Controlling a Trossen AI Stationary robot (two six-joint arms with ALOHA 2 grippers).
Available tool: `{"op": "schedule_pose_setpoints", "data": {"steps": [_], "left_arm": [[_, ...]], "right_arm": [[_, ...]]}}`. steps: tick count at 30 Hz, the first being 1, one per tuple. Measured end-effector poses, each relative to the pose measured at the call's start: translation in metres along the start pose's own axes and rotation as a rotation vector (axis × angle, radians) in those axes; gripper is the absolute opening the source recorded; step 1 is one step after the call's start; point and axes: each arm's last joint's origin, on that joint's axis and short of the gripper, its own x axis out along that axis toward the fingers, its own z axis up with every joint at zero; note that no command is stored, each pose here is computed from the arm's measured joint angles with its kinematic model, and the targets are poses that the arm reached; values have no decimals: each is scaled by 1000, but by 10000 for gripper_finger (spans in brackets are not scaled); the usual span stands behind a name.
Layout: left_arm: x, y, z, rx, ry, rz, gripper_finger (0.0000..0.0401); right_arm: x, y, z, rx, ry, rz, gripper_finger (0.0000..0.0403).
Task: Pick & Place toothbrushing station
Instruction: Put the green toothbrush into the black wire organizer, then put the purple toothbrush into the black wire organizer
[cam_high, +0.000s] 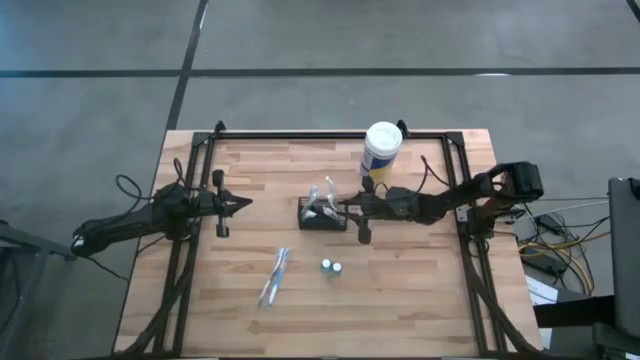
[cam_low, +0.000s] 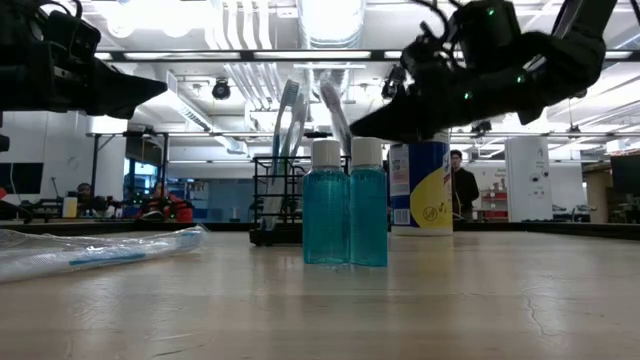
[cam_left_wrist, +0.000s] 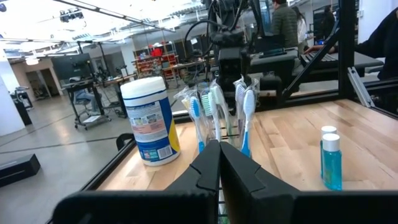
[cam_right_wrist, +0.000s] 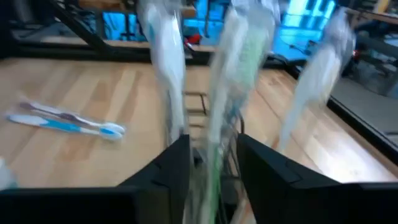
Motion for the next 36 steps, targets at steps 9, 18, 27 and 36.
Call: {"op": "schedule_pose_setpoints", "data": {"steps": [9, 18, 27, 36], "left_arm": [[0, 0, 0, 0, 0, 0, 12], [0, 0, 1, 0, -3, 0, 12], [0, 0, 1, 0, -2, 0, 12], [0, 0, 0, -1, 0, 0, 12]], "right_arm": [[-37, -5, 46, -43, -52, 3, 171], [-132, -17, 99, -44, -206, 31, 62], [-194, -20, 77, -1, -327, 35, 8], [-204, -18, 27, 71, -414, 34, 8]]}}
